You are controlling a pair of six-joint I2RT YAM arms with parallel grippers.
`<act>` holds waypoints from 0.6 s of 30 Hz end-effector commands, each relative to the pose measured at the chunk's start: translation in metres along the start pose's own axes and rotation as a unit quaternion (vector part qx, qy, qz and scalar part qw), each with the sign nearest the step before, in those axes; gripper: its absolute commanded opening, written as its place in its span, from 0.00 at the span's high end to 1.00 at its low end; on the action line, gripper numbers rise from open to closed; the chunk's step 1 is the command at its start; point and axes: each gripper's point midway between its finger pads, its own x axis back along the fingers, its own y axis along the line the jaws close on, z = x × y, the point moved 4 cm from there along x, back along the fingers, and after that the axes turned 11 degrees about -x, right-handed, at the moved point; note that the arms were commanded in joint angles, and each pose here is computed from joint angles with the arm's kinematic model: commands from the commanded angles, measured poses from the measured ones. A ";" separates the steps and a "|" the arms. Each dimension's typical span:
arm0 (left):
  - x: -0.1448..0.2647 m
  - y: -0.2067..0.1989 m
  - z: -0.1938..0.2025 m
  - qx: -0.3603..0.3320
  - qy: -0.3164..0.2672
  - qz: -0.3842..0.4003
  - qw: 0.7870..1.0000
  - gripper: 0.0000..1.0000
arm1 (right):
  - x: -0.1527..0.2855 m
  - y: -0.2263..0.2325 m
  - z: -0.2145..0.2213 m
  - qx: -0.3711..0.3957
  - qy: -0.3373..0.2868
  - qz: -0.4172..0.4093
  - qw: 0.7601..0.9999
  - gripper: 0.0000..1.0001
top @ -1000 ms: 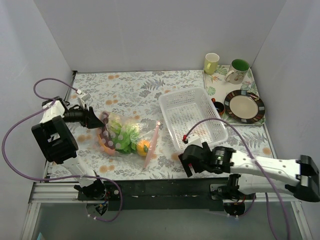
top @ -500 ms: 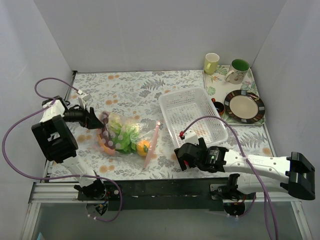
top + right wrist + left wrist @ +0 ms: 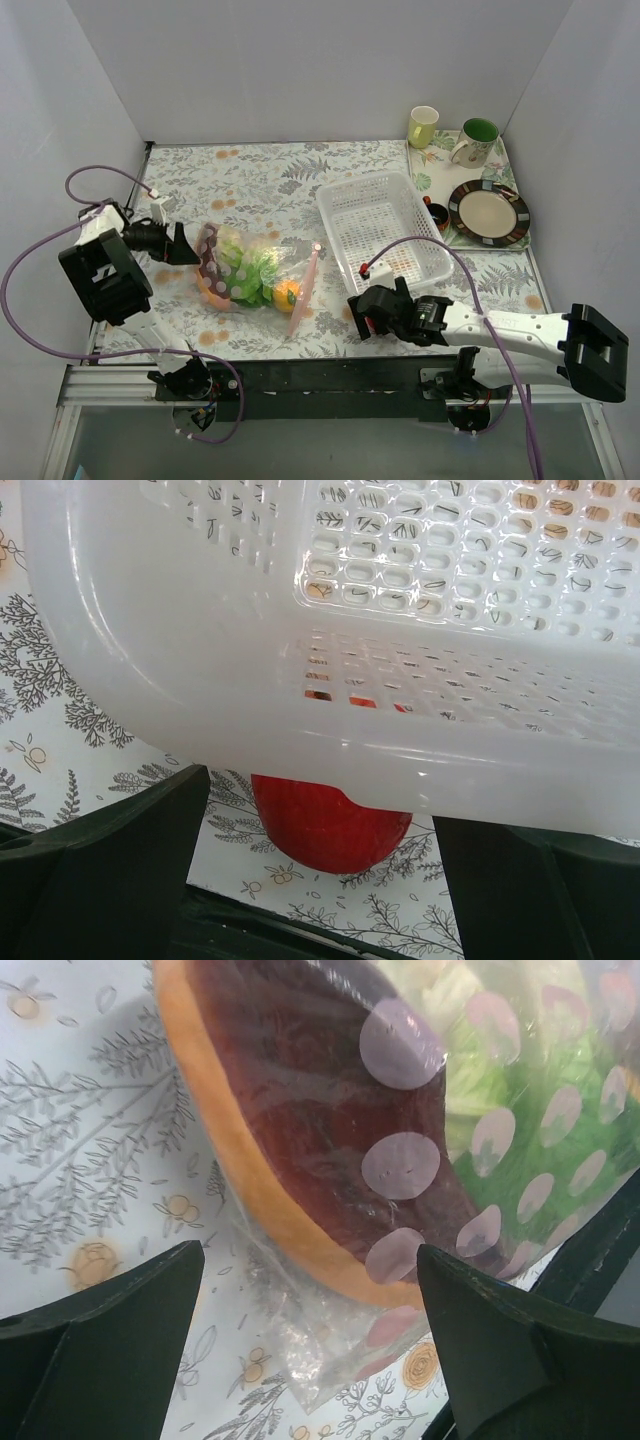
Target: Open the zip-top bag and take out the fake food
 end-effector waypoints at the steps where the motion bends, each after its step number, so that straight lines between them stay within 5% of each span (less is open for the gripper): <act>1: -0.007 -0.003 0.014 -0.009 0.007 -0.003 1.000 0.14 | -0.006 0.008 -0.002 -0.017 -0.011 -0.017 1.000 0.02; 8: -0.014 -0.001 0.031 -0.007 0.025 -0.016 1.000 0.24 | -0.006 0.006 0.001 -0.031 -0.021 -0.030 0.999 0.08; 11: -0.014 -0.001 0.031 -0.006 0.026 -0.012 1.000 0.42 | -0.005 0.008 -0.001 -0.033 -0.026 -0.042 0.998 0.17; 12: -0.014 0.000 0.031 -0.007 0.027 -0.010 1.000 0.56 | -0.005 0.010 -0.002 -0.035 -0.029 -0.045 0.998 0.19; 16: -0.013 -0.001 0.027 0.003 0.026 0.005 1.000 0.85 | 0.000 0.014 -0.008 -0.036 -0.036 -0.061 0.997 0.27; 18: -0.011 0.000 0.022 0.000 0.022 0.006 1.000 0.91 | 0.004 0.018 -0.011 -0.035 -0.039 -0.074 0.996 0.32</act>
